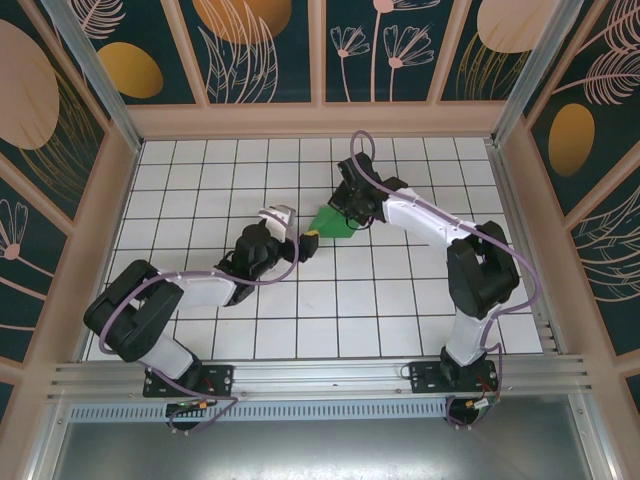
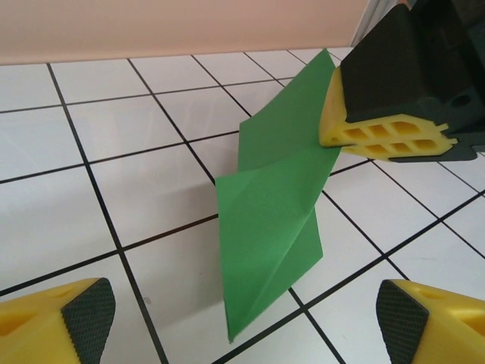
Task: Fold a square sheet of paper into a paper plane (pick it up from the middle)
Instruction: Fourth fold the wing at the center of the table.
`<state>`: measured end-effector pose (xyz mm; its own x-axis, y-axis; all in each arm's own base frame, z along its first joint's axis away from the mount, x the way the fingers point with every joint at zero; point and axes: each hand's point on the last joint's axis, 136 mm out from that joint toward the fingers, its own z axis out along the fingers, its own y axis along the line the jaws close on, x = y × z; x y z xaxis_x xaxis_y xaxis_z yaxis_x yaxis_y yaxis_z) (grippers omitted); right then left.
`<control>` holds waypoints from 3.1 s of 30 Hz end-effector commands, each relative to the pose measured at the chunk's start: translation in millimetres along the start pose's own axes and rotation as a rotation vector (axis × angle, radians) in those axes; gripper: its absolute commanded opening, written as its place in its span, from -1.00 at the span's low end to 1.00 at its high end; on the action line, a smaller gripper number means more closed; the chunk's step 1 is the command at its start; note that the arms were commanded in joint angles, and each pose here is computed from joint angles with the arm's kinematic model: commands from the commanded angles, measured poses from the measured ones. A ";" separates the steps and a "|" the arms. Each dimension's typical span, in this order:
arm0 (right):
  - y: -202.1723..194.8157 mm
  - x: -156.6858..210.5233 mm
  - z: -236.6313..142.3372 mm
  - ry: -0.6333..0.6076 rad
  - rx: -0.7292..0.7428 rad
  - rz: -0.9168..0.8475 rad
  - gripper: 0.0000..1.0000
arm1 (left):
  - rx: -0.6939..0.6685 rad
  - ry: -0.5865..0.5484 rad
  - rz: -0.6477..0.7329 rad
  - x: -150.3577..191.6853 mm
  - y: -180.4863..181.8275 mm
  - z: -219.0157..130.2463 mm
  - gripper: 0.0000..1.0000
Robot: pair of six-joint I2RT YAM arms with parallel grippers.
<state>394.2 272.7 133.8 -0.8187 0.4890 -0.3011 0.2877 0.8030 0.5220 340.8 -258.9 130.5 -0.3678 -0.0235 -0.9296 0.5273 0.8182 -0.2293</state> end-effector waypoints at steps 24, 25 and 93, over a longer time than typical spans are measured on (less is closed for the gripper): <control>-2.4 29.1 -10.9 0.017 0.036 0.016 -1.00 | 0.083 -0.043 -0.029 -9.2 -14.4 -19.0 0.85; -6.1 32.7 -6.9 0.037 0.034 0.035 -1.00 | 0.089 -0.037 -0.024 -7.2 -15.4 -18.0 0.85; -42.5 28.4 -20.4 0.162 -0.420 -0.124 0.29 | 0.298 0.215 -0.329 78.1 -59.7 46.7 -0.64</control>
<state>349.7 232.5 105.3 -0.9022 0.3819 -0.2005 0.1285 0.6817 0.7203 321.8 -330.9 57.8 -0.6119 -0.0485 -0.7895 0.5928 0.6327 -0.4983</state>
